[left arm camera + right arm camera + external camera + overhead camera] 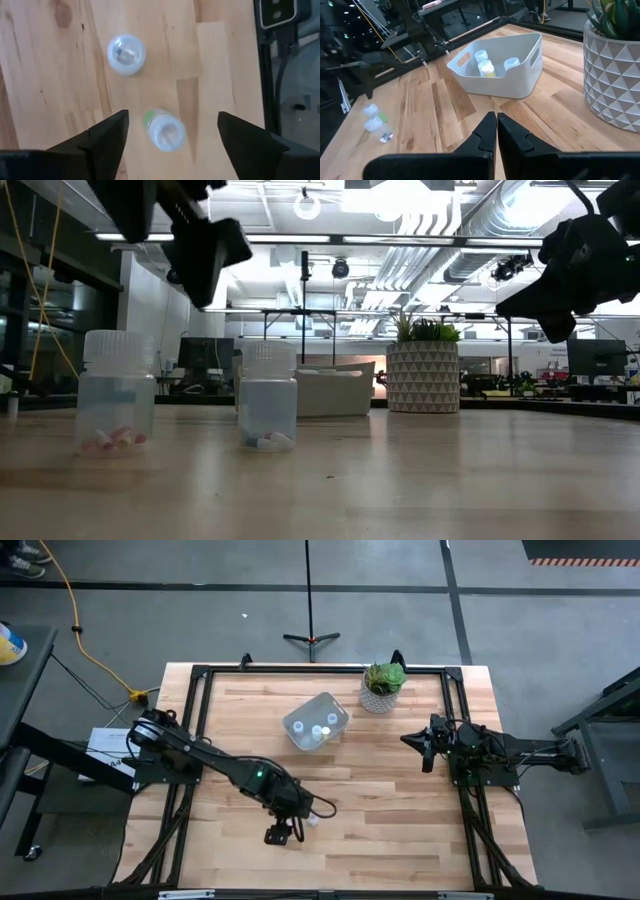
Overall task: Pick and place pill bottles into a basket
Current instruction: Put the transparent medicine bottle into the white bin
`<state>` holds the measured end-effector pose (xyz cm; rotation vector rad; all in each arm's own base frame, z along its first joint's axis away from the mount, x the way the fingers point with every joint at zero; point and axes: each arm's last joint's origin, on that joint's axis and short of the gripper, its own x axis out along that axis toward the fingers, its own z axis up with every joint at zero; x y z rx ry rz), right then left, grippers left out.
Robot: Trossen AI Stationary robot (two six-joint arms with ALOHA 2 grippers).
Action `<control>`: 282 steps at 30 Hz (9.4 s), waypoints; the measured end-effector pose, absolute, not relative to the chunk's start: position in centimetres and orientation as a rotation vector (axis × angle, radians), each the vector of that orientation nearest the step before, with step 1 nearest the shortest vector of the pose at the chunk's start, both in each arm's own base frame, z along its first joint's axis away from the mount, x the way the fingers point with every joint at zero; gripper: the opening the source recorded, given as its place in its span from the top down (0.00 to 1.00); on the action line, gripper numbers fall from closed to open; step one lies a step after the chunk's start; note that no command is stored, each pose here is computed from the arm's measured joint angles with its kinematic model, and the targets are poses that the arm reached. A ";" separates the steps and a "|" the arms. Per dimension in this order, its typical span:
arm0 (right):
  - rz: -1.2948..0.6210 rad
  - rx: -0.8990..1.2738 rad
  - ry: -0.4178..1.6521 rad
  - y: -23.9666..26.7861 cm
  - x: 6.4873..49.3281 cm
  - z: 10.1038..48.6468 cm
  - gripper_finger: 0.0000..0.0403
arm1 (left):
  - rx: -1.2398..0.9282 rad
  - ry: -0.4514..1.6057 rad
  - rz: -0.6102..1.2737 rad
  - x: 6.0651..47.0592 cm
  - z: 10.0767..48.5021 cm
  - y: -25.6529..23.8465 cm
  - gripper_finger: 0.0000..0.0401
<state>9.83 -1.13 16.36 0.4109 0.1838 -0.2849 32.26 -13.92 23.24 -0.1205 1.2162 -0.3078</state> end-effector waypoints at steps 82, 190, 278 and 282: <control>-0.324 0.559 0.119 -1.2 9.9 16.6 0.98 | 0.056 1.190 0.092 35.2 28.2 0.5 0.52; -0.285 0.524 0.193 -1.1 9.9 16.2 0.98 | 0.257 1.121 -0.605 38.8 19.2 -13.0 0.20; -0.341 0.550 0.173 -1.2 9.9 16.2 0.98 | -0.031 1.262 0.097 38.5 20.6 15.5 0.53; -0.341 0.550 0.173 -1.2 9.9 16.2 0.98 | -0.034 1.251 0.106 38.4 19.7 15.4 0.49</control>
